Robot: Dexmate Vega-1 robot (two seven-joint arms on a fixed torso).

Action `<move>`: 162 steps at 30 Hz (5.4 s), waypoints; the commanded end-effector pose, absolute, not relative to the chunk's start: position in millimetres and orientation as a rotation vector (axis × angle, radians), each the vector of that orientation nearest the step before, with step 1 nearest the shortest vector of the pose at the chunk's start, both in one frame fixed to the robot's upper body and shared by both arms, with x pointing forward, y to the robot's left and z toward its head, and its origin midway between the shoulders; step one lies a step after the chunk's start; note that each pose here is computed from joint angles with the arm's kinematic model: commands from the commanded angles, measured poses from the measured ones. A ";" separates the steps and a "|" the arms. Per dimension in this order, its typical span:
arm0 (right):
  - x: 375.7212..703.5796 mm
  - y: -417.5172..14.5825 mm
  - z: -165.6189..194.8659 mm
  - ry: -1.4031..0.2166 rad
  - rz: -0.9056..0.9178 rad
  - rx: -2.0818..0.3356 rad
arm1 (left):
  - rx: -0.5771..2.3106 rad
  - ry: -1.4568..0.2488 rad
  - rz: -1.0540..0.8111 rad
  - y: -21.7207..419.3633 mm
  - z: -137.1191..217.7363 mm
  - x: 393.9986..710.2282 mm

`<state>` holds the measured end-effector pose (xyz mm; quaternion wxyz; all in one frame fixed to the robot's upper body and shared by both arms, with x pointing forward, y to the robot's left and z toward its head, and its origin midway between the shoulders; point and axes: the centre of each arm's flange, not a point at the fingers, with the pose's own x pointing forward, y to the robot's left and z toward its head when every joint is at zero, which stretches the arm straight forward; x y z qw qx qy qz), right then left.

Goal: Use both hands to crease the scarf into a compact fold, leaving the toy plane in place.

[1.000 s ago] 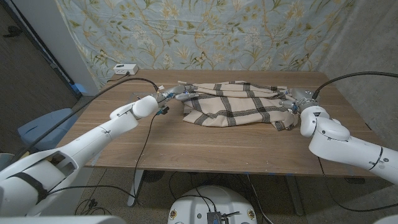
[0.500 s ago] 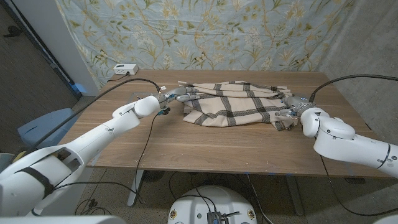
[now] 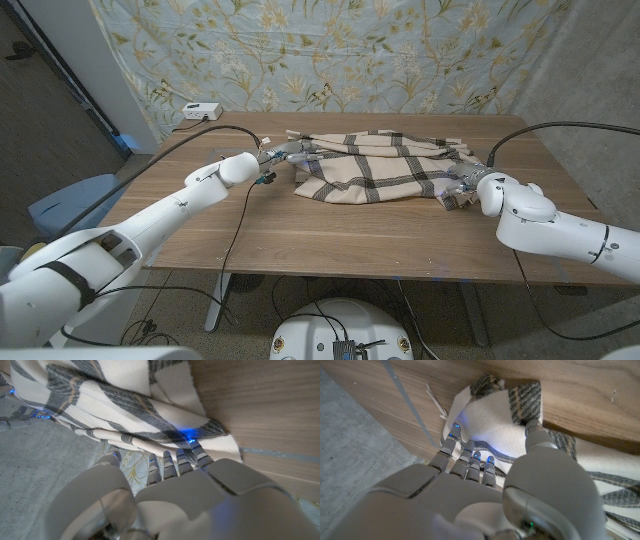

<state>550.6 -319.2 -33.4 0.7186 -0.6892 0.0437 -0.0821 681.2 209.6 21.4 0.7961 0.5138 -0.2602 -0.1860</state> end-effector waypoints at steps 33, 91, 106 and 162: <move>574.0 -279.3 -21.3 -0.599 -0.813 -1.932 | 1.090 -0.520 -0.433 210.4 10.2 680.1; 620.6 -105.8 92.4 -1.744 -0.597 -2.404 | 1.009 -0.459 -0.410 236.1 -4.4 684.6; 606.0 -50.0 112.4 -2.066 -0.499 -2.334 | 0.980 -0.450 -0.410 243.7 -6.4 688.0; 602.9 -24.8 51.1 -1.906 -0.350 -2.370 | 0.912 -0.543 -0.337 266.9 24.1 674.3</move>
